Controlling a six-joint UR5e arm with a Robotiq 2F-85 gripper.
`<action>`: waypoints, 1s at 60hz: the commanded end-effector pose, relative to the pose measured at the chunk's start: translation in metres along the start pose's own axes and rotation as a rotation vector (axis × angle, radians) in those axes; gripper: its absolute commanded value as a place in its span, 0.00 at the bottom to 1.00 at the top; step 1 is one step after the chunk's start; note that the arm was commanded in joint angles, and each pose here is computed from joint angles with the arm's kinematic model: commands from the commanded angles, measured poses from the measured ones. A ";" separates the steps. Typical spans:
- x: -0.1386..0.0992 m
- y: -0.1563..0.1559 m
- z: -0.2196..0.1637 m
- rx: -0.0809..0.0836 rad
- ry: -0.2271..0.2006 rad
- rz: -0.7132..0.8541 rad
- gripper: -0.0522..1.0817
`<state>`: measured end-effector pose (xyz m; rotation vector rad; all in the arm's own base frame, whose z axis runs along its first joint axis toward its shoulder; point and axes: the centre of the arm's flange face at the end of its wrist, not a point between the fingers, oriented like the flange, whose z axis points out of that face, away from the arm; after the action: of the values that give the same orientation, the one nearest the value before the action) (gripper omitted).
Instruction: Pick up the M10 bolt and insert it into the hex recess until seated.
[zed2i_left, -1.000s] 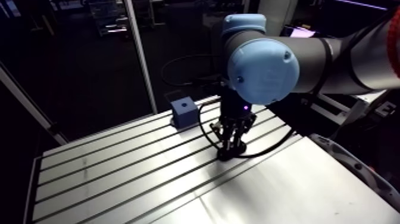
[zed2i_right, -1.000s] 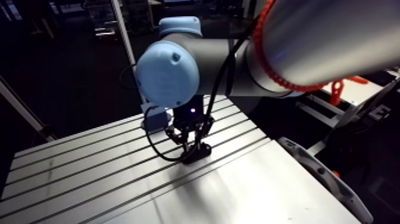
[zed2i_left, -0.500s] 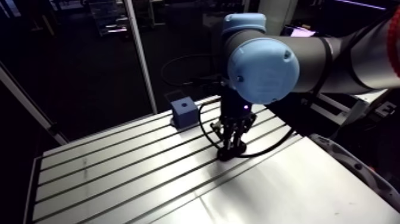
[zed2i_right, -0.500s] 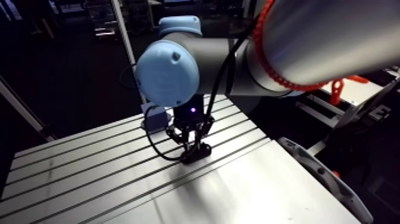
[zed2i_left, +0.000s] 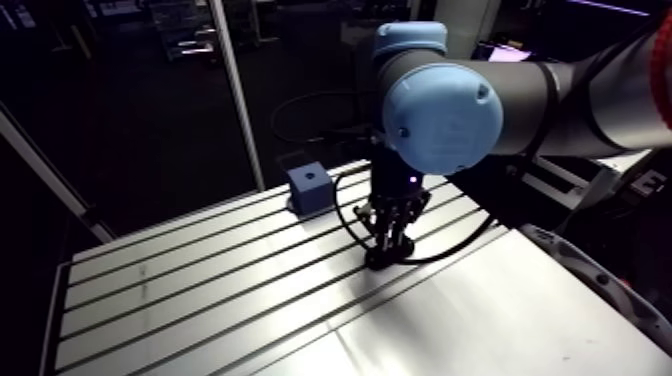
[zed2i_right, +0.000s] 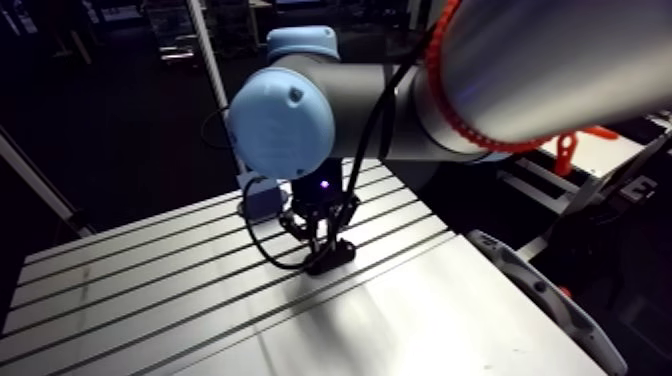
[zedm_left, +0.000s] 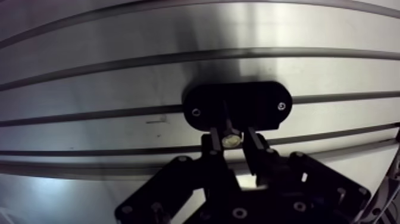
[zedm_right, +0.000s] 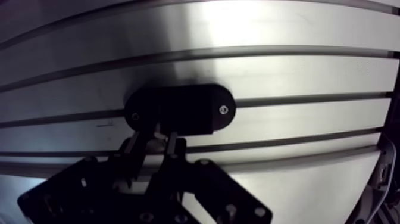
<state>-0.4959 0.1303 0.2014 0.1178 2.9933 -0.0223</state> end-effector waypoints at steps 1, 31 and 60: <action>0.001 -0.001 0.001 0.000 -0.002 -0.002 0.62; 0.002 0.000 0.003 0.002 -0.003 -0.003 0.65; 0.003 0.000 0.000 0.002 0.002 -0.006 0.72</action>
<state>-0.4983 0.1306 0.1997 0.1112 2.9933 -0.0258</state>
